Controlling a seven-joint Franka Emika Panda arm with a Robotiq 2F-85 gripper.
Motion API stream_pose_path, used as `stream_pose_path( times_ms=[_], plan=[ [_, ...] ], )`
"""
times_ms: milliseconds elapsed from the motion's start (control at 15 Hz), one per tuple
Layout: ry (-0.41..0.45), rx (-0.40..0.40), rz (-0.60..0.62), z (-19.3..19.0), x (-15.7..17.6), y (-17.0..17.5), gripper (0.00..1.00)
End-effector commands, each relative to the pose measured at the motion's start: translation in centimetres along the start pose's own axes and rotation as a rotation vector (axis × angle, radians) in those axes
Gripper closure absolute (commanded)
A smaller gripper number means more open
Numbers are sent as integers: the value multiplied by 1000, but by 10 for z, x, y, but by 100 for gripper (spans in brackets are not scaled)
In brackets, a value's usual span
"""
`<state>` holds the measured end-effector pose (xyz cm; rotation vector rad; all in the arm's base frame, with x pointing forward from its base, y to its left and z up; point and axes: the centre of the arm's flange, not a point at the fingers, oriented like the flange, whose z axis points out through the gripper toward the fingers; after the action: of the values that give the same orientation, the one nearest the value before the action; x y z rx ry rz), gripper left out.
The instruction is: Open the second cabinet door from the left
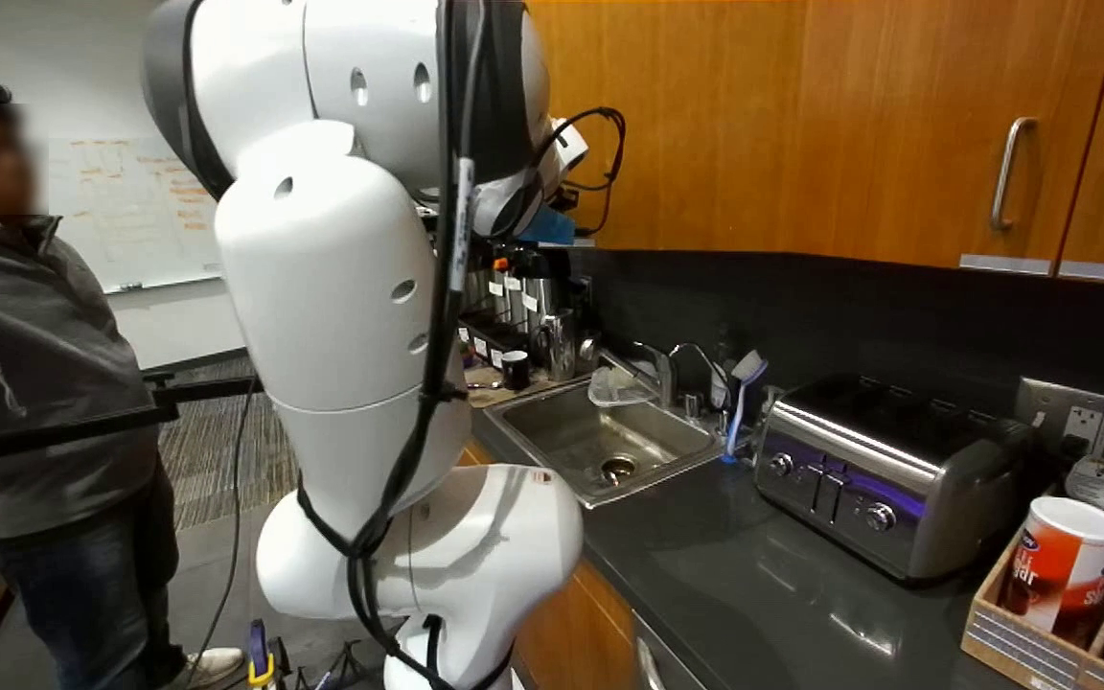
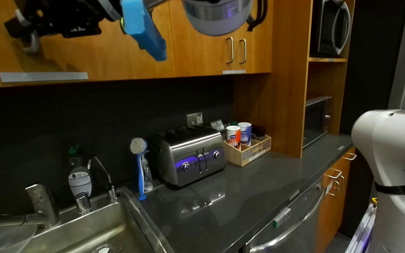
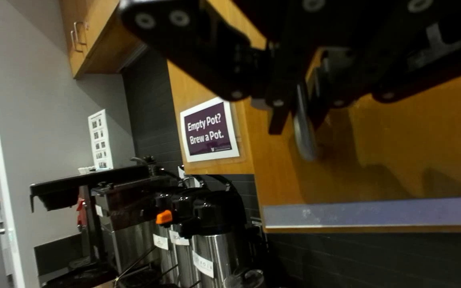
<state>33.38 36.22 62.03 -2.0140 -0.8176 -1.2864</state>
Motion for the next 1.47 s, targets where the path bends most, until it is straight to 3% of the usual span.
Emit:
stream_pose_path(
  times_ms=[0, 667, 1000, 1067, 1400],
  plan=[
    [27, 60, 132, -62, 1, 51, 97],
    [28, 373, 4, -154, -52, 67, 97],
    [81, 586, -85, -208, -82, 93, 97],
    [-125, 593, -195, -218, -88, 101, 97],
    [-200, 799, -311, -271, -95, 144, 97]
  ],
)
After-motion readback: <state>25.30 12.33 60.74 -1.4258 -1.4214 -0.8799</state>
